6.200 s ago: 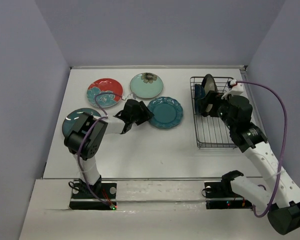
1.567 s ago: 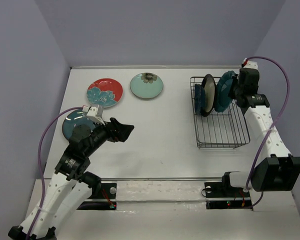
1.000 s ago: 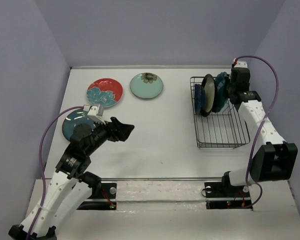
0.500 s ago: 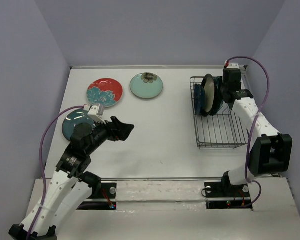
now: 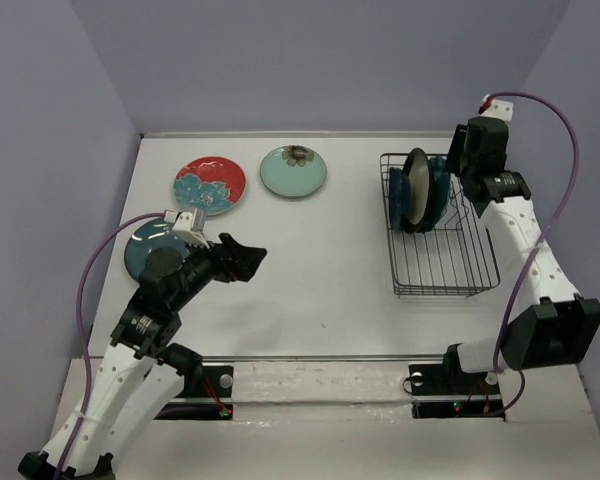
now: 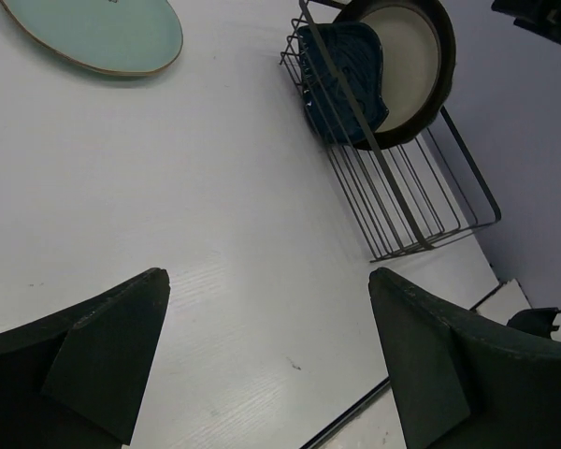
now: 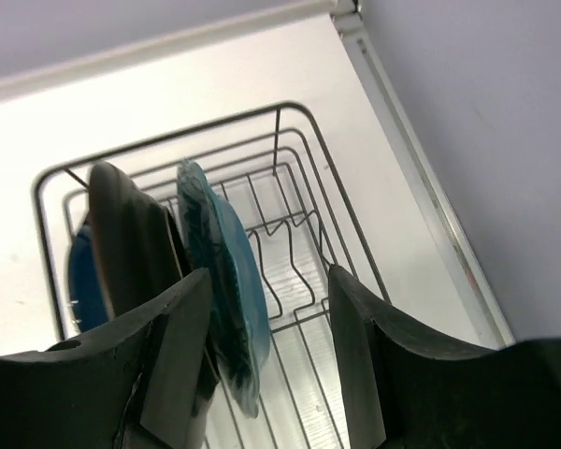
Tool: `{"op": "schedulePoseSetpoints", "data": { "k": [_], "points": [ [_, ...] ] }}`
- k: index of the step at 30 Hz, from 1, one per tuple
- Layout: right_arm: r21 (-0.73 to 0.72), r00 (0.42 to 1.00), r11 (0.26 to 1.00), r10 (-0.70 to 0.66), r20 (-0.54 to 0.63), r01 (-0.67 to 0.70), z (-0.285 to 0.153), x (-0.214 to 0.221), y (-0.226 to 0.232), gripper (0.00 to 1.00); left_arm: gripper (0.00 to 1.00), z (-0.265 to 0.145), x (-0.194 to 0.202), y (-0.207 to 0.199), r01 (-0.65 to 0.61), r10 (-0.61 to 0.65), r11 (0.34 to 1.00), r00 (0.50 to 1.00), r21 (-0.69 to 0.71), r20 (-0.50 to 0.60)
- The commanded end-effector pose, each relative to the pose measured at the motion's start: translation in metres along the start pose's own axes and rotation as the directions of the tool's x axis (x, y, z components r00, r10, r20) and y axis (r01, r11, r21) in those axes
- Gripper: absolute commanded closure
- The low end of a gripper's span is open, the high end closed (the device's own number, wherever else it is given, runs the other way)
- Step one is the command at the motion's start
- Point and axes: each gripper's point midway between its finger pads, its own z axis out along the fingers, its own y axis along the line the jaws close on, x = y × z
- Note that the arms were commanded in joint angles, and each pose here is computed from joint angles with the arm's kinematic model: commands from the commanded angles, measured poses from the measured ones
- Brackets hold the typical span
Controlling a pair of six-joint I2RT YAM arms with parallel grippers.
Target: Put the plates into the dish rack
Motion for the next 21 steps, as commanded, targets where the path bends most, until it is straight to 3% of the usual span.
{"op": "schedulePoseSetpoints", "data": {
  "k": [1, 3, 4, 6, 9, 13, 17, 21],
  "points": [
    [-0.163, 0.966, 0.971, 0.2, 0.163, -0.173, -0.071, -0.072, 0.001, 0.4, 0.01, -0.003, -0.014, -0.005, -0.023, 0.022, 1.0, 0.998, 0.016, 0.054],
    [-0.291, 0.944, 0.925, 0.295, 0.146, -0.244, -0.091, -0.08, 0.022, 0.37, 0.01, -0.004, -0.018, -0.004, -0.028, 0.028, 1.0, 0.997, 0.006, 0.07],
    [-0.417, 0.928, 0.864, 0.356, 0.11, -0.282, -0.109, -0.084, 0.05, 0.37, 0.01, -0.006, -0.024, -0.004, -0.037, 0.037, 0.999, 0.995, -0.006, 0.09],
    [-0.568, 0.932, 0.78, 0.357, 0.059, -0.262, -0.139, -0.076, 0.105, 0.35, 0.01, -0.008, -0.031, -0.004, -0.043, 0.045, 0.999, 0.992, -0.019, 0.115],
    [-0.62, 0.922, 0.73, 0.387, 0.031, -0.286, -0.154, -0.068, 0.16, 0.34, 0.01, -0.013, -0.043, -0.003, -0.057, 0.064, 0.997, 0.986, -0.047, 0.153],
    [-0.731, 0.881, 0.572, 0.464, -0.087, -0.373, -0.173, -0.055, 0.25, 0.34, 0.01, -0.018, -0.057, 0.003, -0.075, 0.095, 0.992, 0.975, -0.105, 0.201],
    [-0.638, 0.868, 0.633, 0.482, -0.119, -0.439, -0.137, -0.02, 0.301, 0.34, 0.01, -0.016, -0.05, 0.007, -0.067, 0.086, 0.992, 0.979, -0.106, 0.187],
    [-0.536, 0.795, 0.621, 0.582, -0.174, -0.572, -0.099, 0.009, 0.33, 0.35, 0.01, -0.017, -0.046, 0.007, -0.066, 0.083, 0.993, 0.981, -0.102, 0.176]
  ]
}}
